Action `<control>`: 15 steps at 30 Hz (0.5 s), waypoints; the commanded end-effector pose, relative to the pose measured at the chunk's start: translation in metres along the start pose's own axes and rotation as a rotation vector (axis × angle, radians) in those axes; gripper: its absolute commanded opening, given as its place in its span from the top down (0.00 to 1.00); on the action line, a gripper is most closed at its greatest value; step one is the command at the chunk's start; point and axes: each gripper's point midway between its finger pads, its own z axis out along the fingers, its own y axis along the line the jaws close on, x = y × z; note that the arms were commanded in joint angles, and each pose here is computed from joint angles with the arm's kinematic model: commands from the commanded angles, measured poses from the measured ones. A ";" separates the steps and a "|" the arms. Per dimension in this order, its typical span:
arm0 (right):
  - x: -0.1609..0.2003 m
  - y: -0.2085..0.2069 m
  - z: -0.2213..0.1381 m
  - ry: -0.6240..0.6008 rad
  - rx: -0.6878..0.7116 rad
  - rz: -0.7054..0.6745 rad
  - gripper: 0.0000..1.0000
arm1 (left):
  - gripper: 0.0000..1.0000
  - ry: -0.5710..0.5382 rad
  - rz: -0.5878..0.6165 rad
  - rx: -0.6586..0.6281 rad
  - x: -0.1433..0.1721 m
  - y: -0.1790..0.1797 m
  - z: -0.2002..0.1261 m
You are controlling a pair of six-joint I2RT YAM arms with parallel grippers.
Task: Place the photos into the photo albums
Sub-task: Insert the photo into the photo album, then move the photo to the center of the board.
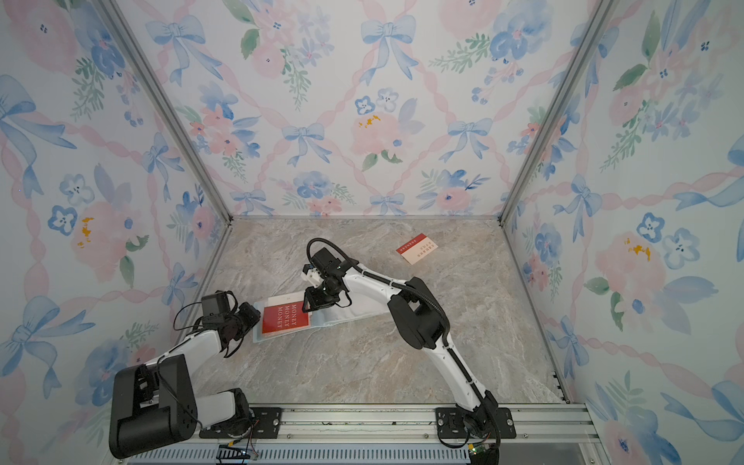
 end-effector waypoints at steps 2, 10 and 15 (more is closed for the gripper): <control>-0.011 -0.009 -0.042 -0.071 0.031 -0.003 0.61 | 0.83 -0.032 0.008 0.008 -0.012 -0.007 -0.004; -0.015 -0.018 -0.063 -0.134 0.002 0.032 0.61 | 0.83 -0.066 0.010 0.041 -0.027 -0.021 -0.010; -0.018 -0.036 -0.078 -0.163 -0.005 0.068 0.61 | 0.83 -0.083 0.017 0.096 -0.035 -0.036 -0.018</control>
